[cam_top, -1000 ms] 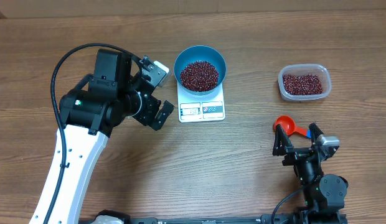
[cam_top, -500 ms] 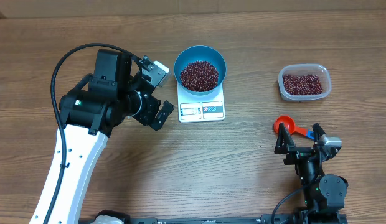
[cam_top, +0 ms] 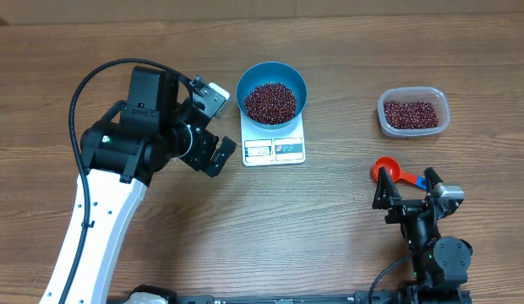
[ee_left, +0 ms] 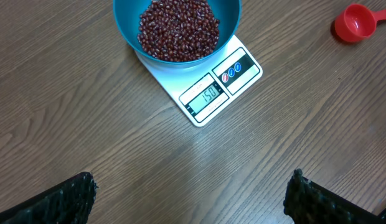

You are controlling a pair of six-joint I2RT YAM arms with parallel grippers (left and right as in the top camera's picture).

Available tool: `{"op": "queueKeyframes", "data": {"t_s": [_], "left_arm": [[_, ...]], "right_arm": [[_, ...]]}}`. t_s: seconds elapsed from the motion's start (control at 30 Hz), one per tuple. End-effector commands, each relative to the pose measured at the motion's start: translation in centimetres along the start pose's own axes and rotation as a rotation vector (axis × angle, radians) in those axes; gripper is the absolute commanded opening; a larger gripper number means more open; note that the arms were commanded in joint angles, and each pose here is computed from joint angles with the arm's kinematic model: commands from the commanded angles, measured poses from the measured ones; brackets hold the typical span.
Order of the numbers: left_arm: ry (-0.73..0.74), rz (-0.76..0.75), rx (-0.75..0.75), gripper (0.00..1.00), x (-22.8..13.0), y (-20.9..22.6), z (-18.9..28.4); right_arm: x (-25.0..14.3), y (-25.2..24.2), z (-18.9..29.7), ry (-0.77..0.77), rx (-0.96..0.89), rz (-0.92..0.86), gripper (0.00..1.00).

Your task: Scoop item into bowl and weigh 150g on scale

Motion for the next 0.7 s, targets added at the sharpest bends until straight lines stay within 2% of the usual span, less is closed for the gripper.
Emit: {"op": "queueKeyframes", "data": {"t_s": [0.0, 0.47, 0.67], "left_arm": [[-0.020, 0.004, -0.017, 1.00, 0.5, -0.2, 0.4], [0.018, 0.013, -0.020, 1.00, -0.5, -0.5, 1.0], [-0.129, -0.033, 0.019, 1.00, -1.5, -1.7, 5.6]], "right_arm": [[0.0, -0.1, 0.0, -0.013, -0.012, 0.004, 1.00], [0.0, -0.1, 0.0, -0.013, -0.012, 0.004, 1.00], [0.0, -0.1, 0.0, -0.013, -0.012, 0.004, 1.00]]}}
Point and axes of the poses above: each gripper's point midway between its finger pads, its own z axis back along the fingers, its own y axis along the line the jaws close on, x = y × z, the point moved 9 cm from there along z, back along the fingers, and after that the axes turned 11 degrees about z, right-handed, at the moved point
